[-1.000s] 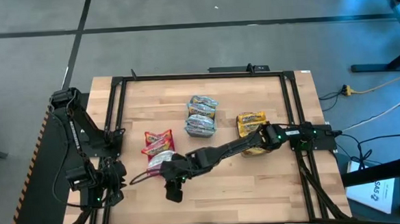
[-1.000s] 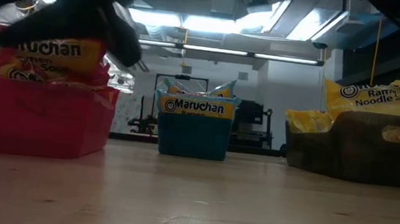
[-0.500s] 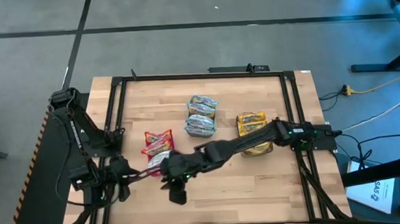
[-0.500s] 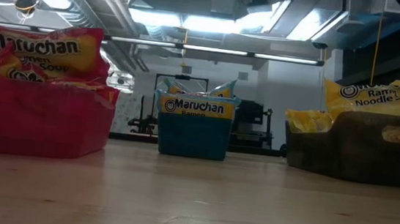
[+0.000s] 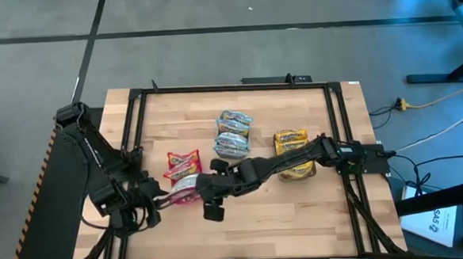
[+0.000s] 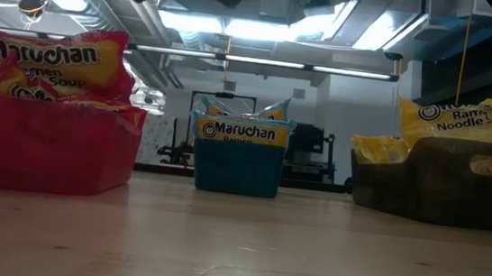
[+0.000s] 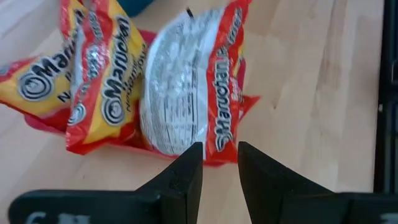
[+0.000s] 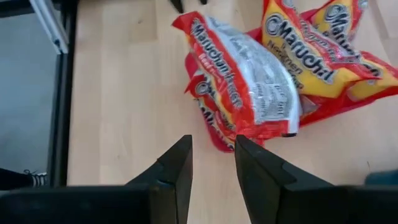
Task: Sort Maruchan noodles
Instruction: Adjust the red noodle packs in the red bin
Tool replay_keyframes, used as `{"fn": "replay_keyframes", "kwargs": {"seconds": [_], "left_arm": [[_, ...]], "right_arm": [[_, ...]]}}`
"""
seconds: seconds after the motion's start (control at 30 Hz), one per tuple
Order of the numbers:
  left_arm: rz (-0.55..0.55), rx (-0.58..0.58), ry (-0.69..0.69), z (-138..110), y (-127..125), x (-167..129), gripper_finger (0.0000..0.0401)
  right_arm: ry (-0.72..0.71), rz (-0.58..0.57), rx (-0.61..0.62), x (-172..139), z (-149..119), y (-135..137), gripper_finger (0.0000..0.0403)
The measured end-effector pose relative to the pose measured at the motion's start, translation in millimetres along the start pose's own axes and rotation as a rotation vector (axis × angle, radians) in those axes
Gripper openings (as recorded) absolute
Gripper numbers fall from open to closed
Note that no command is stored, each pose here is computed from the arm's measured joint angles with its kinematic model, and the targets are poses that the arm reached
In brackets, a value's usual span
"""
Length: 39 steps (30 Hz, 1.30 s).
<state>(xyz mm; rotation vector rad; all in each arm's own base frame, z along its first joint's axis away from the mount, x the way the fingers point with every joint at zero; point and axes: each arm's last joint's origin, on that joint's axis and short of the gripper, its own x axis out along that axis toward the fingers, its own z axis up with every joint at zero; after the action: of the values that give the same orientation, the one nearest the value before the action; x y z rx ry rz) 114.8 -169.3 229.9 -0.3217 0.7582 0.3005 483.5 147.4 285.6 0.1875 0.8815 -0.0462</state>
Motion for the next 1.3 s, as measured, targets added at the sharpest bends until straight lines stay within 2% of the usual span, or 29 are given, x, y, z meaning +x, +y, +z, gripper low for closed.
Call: {"fn": "replay_keyframes", "kwargs": {"seconds": [0.2, 0.6, 0.73, 1.13, 1.3], "left_arm": [[-0.025, 0.047, 0.047, 5, -4, 6, 0.0095], [0.022, 0.081, 0.069, 17, 1, 17, 0.0095], [0.019, 0.067, 0.137, 19, 3, 20, 0.0095], [0.047, 0.062, 0.135, 22, 6, 23, 0.0095], [0.047, 0.057, 0.135, 22, 6, 23, 0.0095]], "right_arm": [[0.005, -0.005, 0.000, 7, -2, 0, 0.0117], [0.022, -0.026, 0.004, 16, -6, 1, 0.0117], [0.060, -0.028, 0.013, 27, -13, 0, 0.0117], [0.078, -0.046, 0.001, 61, -24, 0, 0.0117], [0.075, -0.106, -0.007, 77, -31, -1, 0.0117]]}}
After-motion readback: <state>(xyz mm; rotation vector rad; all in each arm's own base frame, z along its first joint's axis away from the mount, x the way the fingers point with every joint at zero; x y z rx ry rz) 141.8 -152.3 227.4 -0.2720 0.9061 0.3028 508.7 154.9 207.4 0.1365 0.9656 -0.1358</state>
